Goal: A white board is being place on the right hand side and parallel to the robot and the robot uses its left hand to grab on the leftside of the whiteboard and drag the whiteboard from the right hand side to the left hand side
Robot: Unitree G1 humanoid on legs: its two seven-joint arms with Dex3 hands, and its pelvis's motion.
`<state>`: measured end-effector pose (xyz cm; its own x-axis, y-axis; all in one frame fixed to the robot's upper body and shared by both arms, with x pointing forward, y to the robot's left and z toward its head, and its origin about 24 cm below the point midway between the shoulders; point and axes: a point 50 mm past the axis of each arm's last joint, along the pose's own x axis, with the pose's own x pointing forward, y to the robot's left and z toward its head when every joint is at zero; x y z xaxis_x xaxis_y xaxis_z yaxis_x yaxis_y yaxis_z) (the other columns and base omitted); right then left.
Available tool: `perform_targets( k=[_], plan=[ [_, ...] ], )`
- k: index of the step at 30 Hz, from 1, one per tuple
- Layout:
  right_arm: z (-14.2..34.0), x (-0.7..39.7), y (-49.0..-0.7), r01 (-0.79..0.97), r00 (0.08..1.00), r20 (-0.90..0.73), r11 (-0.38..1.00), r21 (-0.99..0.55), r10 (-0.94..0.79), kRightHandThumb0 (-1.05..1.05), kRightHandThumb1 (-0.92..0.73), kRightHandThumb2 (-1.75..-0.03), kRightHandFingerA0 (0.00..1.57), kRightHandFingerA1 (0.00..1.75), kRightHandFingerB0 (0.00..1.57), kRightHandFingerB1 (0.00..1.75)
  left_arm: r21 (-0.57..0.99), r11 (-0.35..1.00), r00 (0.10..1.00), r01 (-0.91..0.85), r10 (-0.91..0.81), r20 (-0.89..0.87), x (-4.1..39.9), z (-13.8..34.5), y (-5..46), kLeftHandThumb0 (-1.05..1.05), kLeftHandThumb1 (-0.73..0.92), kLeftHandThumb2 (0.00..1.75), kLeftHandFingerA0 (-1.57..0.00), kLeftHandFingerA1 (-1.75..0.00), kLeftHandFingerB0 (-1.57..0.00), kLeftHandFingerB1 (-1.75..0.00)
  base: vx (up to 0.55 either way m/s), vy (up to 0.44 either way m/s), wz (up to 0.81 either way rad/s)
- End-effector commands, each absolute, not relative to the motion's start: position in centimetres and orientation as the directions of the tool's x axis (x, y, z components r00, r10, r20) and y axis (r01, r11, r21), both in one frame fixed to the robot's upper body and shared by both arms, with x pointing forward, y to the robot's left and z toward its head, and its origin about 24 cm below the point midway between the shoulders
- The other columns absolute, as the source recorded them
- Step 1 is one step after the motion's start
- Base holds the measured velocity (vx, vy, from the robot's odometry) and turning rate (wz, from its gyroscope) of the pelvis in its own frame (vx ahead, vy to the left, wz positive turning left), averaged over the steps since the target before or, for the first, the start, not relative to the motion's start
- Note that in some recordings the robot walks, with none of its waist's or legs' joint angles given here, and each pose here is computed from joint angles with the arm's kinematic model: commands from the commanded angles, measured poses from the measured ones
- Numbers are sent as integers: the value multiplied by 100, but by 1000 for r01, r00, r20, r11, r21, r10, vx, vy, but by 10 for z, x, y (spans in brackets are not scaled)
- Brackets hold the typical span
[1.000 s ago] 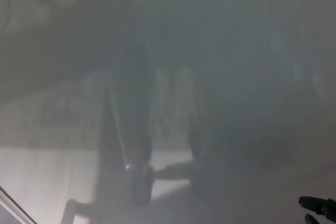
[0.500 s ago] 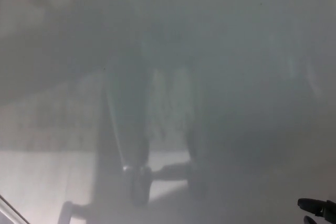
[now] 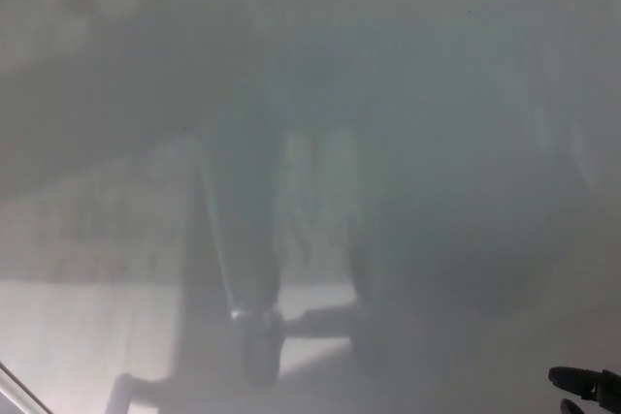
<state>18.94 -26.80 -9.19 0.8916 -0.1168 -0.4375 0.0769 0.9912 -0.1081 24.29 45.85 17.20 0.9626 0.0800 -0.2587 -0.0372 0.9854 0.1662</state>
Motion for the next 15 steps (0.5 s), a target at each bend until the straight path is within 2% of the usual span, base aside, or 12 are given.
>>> perform_targets(
  k=[1, 4, 8, 10, 12, 13, 14, 15],
  plan=[
    [-91, 187, -272, 85, 892, -432, 988, -126, -132, -40, -67, -60, 101, 68, 71, 49, 199, 975, 966, -96, 139, -217, 231, 172, 467, -60, 36, 67, 0, 0, 0, 0, 0, 0, 0],
    [-91, 186, -272, 83, 890, -438, 989, -124, -130, -41, -66, -60, 101, 66, 70, 49, 100, 984, 962, -150, 168, -215, 218, 159, 473, -62, 39, 71, 0, 0, 0, -8, 0, 0, 0],
    [-92, 187, -272, 88, 890, -438, 989, -119, -131, -42, -66, -60, 100, 66, 72, 49, 82, 976, 950, -200, 214, -226, 201, 139, 478, -70, 41, 71, 0, 0, 0, -1, 0, 0, 0],
    [-92, 186, -272, 90, 888, -441, 990, -105, -128, -41, -66, -60, 101, 66, 72, 49, -17, 974, 949, -228, 218, -228, 188, 122, 479, -63, 35, 67, 0, 0, 0, 0, 0, 0, 0],
    [-93, 184, -272, 90, 884, -448, 990, -112, -131, -42, -66, -60, 101, 65, 72, 49, 5, 968, 939, -249, 243, -245, 173, 102, 478, -58, 37, 70, 0, -8, 0, -4, 0, 0, 0],
    [-94, 183, -272, 80, 884, -448, 988, -130, -130, -42, -67, -61, 100, 64, 71, 49, 7, 964, 931, -265, 258, -257, 166, 94, 478, -42, 57, 74, 0, 0, 0, 0, 0, 0, 0],
    [-94, 182, -271, 77, 884, -449, 988, -134, -130, -42, -66, -60, 100, 65, 71, 50, 4, 961, 926, -277, 269, -267, 160, 86, 477, -39, 67, 60, 0, 0, 0, 0, 0, 0, 0],
    [-95, 181, -271, 79, 883, -452, 988, -130, -130, -42, -66, -60, 100, 65, 71, 50, 1, 958, 921, -287, 276, -274, 154, 78, 475, -39, 67, 60, 0, 0, 0, 0, 0, 0, 0]
  ],
)
